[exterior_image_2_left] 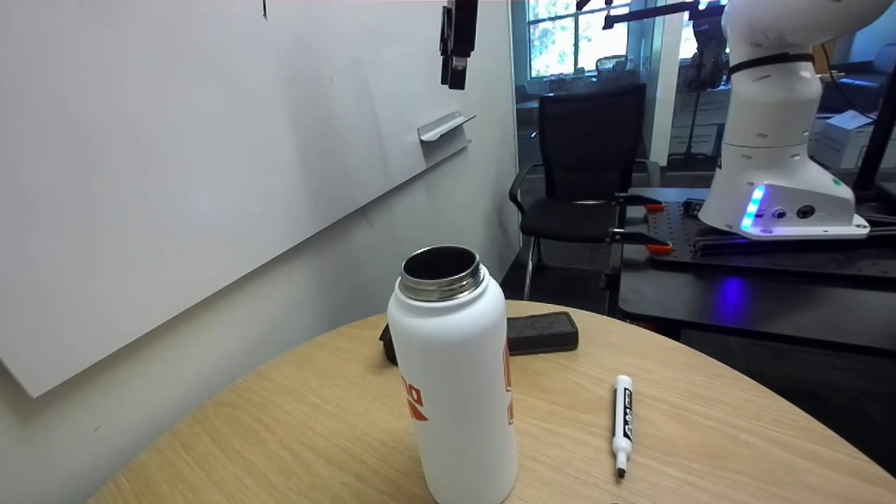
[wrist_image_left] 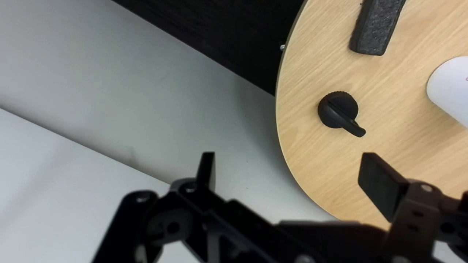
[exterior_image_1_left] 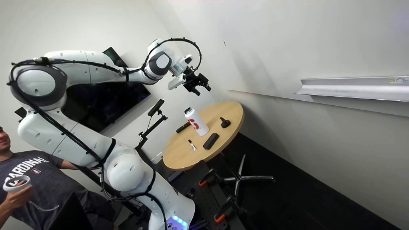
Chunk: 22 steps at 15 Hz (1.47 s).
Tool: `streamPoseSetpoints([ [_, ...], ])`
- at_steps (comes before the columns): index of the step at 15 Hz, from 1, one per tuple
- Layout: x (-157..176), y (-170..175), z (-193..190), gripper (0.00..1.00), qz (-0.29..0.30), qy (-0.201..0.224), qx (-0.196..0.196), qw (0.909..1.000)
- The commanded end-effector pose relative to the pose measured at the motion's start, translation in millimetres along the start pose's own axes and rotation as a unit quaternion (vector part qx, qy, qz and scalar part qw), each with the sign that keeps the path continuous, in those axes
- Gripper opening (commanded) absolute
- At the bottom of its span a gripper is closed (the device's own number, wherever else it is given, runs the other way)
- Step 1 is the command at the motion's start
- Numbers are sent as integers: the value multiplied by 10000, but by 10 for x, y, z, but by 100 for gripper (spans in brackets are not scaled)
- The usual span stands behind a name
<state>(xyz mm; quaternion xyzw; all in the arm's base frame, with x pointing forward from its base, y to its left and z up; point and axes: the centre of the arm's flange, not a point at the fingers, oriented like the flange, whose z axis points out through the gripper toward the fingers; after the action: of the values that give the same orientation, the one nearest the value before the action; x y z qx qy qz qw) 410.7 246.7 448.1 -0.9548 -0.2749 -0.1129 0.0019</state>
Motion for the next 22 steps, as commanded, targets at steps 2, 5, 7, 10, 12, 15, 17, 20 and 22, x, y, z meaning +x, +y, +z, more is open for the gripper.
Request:
streamPoseSetpoints([
  [2,-1,2,-14,100,2,14,-5,10000],
  [5,160,-162,318,100,-926,-128,53,9956],
  [7,247,-335,623,100,-1494,-182,173,9885],
  [10,426,-546,1128,100,-2306,-137,354,9723],
  [12,573,-661,1442,100,-2845,-108,488,9574],
  [15,838,-796,1802,100,-3571,-1,806,9306],
  [17,995,-934,1988,100,-4060,-48,1028,9081],
  [20,803,-987,2021,100,-3931,-46,1034,9137],
  [22,786,-993,2069,100,-3921,-78,1061,9138],
])
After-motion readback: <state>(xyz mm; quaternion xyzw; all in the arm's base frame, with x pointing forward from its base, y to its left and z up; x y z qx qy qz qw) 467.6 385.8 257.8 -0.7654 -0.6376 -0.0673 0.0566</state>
